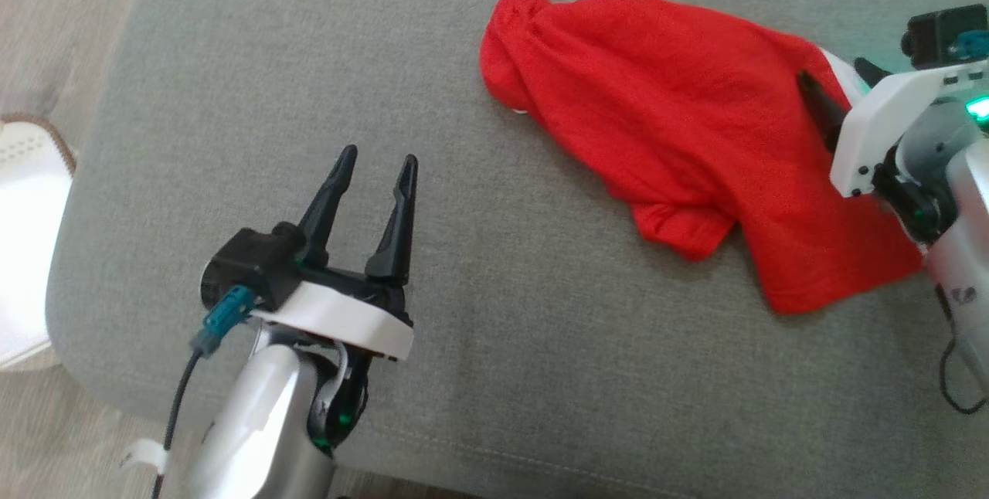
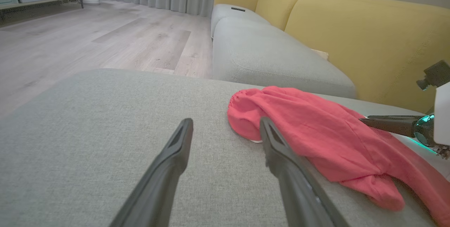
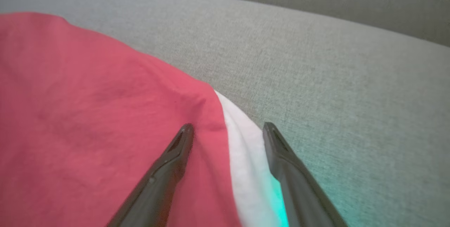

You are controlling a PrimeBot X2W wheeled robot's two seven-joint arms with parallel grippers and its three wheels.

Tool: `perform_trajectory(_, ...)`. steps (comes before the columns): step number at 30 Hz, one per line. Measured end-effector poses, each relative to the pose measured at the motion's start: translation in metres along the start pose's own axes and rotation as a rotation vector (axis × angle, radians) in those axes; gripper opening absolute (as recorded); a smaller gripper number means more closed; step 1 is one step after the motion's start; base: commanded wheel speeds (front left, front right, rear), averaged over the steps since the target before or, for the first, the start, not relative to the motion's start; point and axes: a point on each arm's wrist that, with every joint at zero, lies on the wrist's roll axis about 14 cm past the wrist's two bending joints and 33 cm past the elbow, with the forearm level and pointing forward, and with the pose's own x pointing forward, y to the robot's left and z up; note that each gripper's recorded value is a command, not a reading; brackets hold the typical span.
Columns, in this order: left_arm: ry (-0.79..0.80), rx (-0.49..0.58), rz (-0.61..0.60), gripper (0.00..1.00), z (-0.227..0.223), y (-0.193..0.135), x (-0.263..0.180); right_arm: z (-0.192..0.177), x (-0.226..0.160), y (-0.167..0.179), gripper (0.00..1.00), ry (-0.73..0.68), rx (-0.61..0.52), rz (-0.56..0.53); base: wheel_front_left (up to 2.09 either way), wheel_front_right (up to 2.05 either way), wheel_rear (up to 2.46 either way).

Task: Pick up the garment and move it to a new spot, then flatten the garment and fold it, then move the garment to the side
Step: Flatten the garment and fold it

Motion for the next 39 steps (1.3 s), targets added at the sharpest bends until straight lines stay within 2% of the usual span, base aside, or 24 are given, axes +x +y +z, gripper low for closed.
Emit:
perform_trajectory(6, 0.021, 0.001, -0.024, 1.0, -0.007, -0.007, 0.003, -0.011, 0.011, 0.0, 1.0, 0.083, -0.004, 0.027, 0.0, 0.0, 0.0)
perform_trajectory(7, 0.023, 0.0, -0.025, 1.0, -0.008, -0.007, 0.003, -0.009, 0.011, -0.001, 0.8, 0.087, -0.006, 0.027, 0.0, 0.0, 0.0)
perform_trajectory(8, 0.023, 0.0, -0.025, 1.0, -0.008, -0.007, 0.003, -0.008, 0.011, -0.001, 0.0, 0.087, -0.008, 0.03, 0.0, 0.0, 0.0)
perform_trajectory(12, 0.021, -0.003, -0.029, 1.0, -0.008, -0.009, 0.005, -0.004, 0.008, -0.004, 0.0, 0.054, 0.007, 0.03, 0.0, 0.0, 0.0)
perform_trajectory(16, 0.01, -0.005, -0.037, 1.0, -0.004, -0.011, 0.005, 0.014, 0.001, -0.008, 0.0, -0.071, -0.015, 0.015, 0.0, 0.0, 0.0)
perform_trajectory(19, -0.006, -0.006, -0.044, 1.0, 0.001, -0.014, 0.005, 0.052, -0.012, -0.024, 0.0, -0.226, -0.053, -0.039, 0.0, 0.0, 0.0)
perform_trajectory(23, -0.03, -0.008, -0.06, 1.0, 0.01, -0.02, 0.004, 0.119, -0.042, -0.047, 0.0, -0.453, -0.148, -0.128, 0.0, 0.0, 0.0)
perform_trajectory(28, -0.067, -0.01, -0.074, 1.0, 0.023, -0.026, 0.0, 0.181, -0.084, -0.054, 0.0, -0.647, -0.257, -0.196, 0.0, 0.0, 0.0)
perform_trajectory(31, -0.076, -0.016, -0.072, 1.0, 0.026, -0.026, -0.007, 0.213, -0.107, -0.041, 0.0, -0.739, -0.308, -0.198, 0.0, 0.0, 0.0)
perform_trajectory(36, -0.094, -0.029, -0.063, 1.0, 0.031, -0.026, -0.012, 0.27, -0.151, 0.017, 0.0, -0.965, -0.439, -0.125, 0.0, 0.0, 0.0)
perform_trajectory(39, -0.107, -0.028, -0.064, 1.0, 0.036, -0.028, -0.013, 0.271, -0.16, 0.052, 0.0, -1.024, -0.505, -0.066, 0.0, 0.0, 0.0)
